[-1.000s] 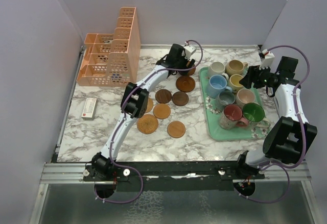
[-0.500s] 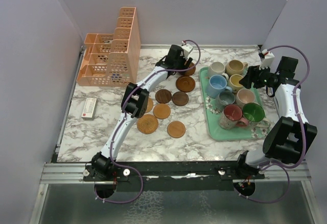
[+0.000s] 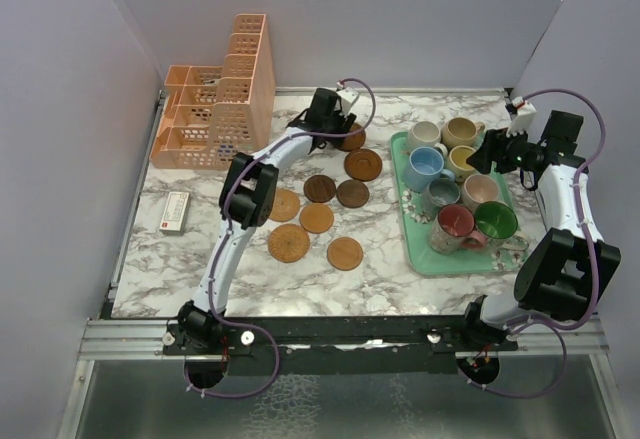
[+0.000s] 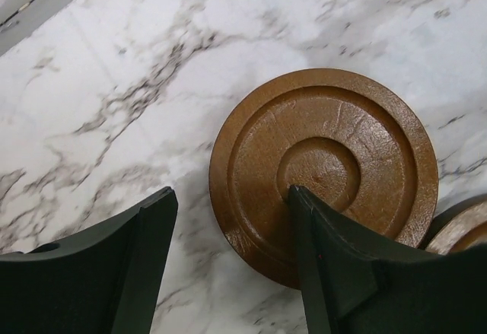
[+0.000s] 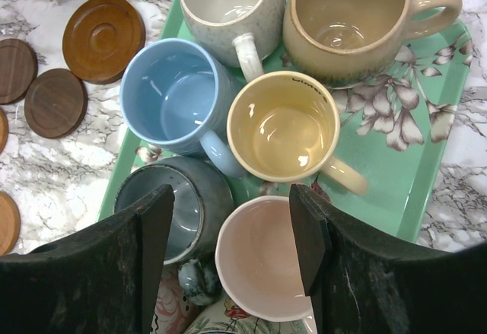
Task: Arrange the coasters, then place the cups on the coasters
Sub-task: Move the coaster to the center of the board.
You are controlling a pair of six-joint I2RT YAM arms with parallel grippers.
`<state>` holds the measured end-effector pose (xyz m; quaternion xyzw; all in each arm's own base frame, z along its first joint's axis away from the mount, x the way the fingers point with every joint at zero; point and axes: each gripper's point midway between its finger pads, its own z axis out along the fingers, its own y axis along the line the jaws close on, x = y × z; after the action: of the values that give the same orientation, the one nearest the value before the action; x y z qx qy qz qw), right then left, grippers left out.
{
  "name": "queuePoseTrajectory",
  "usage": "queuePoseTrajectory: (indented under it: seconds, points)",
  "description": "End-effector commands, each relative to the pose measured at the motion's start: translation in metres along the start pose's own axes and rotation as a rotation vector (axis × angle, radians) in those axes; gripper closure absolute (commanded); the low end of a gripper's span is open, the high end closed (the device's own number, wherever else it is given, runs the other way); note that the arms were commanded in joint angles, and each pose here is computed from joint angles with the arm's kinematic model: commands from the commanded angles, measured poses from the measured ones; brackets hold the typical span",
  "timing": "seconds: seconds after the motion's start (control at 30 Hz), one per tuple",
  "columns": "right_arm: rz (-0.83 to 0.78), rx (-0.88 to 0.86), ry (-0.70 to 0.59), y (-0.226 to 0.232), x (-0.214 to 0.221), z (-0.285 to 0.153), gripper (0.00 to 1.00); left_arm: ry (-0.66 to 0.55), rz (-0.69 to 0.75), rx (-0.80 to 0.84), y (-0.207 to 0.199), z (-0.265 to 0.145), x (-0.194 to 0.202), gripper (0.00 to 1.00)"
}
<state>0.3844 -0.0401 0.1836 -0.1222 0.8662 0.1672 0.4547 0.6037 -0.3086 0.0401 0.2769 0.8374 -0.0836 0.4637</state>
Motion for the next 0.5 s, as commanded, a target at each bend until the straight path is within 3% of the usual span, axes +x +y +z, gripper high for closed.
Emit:
queuePoseTrajectory:
  seconds: [0.0, 0.47]
  points:
    - [-0.016, -0.048, -0.015, 0.009, -0.002, 0.001, 0.37, 0.202, 0.036, -0.044, 0.029, -0.025, 0.064, 0.37]
    - [-0.020, -0.072, -0.024, 0.015, -0.004, 0.000, 0.36, 0.261, 0.063, -0.192, 0.081, -0.065, 0.086, 0.37]
